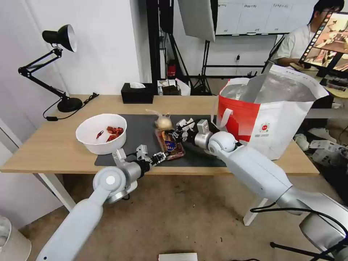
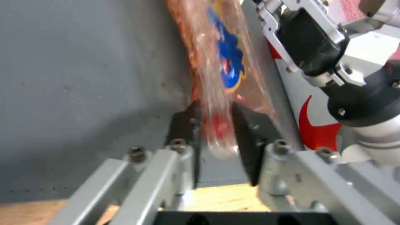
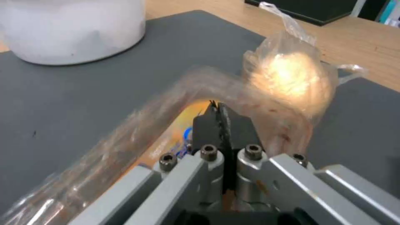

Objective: Pick up the trash from the table and place it into the takeout bag.

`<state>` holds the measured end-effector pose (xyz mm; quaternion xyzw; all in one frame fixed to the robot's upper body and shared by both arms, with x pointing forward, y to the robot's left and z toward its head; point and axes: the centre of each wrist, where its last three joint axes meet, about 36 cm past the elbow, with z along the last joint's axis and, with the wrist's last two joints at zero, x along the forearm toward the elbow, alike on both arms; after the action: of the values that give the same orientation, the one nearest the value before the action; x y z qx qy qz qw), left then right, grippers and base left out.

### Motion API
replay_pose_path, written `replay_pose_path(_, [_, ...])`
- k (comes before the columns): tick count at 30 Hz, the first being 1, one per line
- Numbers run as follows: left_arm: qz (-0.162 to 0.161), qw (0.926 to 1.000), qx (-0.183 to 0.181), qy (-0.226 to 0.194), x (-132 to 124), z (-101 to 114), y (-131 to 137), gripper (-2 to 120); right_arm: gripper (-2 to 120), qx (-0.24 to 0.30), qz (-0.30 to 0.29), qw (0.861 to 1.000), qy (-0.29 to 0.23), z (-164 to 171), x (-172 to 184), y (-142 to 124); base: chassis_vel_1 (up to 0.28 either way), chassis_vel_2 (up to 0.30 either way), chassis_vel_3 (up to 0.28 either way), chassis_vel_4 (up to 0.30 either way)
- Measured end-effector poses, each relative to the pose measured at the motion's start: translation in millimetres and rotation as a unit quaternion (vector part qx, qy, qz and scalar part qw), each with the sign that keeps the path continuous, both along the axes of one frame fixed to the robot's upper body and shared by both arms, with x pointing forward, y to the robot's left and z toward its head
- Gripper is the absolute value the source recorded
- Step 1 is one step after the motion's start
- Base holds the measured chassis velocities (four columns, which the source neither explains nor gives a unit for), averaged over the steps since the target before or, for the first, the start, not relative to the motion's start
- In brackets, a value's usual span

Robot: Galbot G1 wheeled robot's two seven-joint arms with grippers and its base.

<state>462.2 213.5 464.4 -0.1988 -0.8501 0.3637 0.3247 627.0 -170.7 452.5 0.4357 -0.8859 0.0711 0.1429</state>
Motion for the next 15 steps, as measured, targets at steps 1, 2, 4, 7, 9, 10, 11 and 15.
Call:
replay_pose_path(1, [0.002,1.0,-0.001,-0.001,0,0,0,17,0,0.002,-0.001,1.0,0.001,0,-1,-1,0.0,0.0,0.0,0.0])
replay_pose_path(2, [0.004,1.0,-0.002,-0.001,0,-1,-1,9,0,0.006,-0.003,1.0,0.002,0,-2,-3,0.0,0.0,0.0,0.0])
replay_pose_path(4, [0.006,1.0,-0.002,0.0,0,-2,-1,4,0,0.012,-0.006,1.0,0.002,1,-3,-4,0.0,0.0,0.0,0.0])
replay_pose_path(7, [0.007,1.0,-0.003,0.0,0,-3,-2,0,0,0.023,-0.011,1.0,0.003,2,-5,-7,0.0,0.0,0.0,0.0])
replay_pose_path(9, [0.009,0.9999,-0.006,0.0,0,-4,-2,0,0,0.046,-0.018,0.999,0.006,4,-9,-11,0.0,0.0,0.0,0.0])
replay_pose_path(10, [0.01,0.9999,-0.007,0.0,-1,-4,-2,0,0,0.051,-0.02,0.998,0.006,4,-10,-13,0.0,0.0,0.0,0.0])
replay_pose_path(11, [0.01,0.9999,-0.007,0.0,-1,-4,-2,0,0,0.051,-0.02,0.998,0.006,4,-10,-13,0.0,0.0,0.0,0.0])
replay_pose_path(15, [0.016,0.9998,-0.01,-0.006,-4,-2,-2,0,0,0.08,-0.031,0.996,0.002,5,-18,-19,0.0,0.0,0.0,0.0])
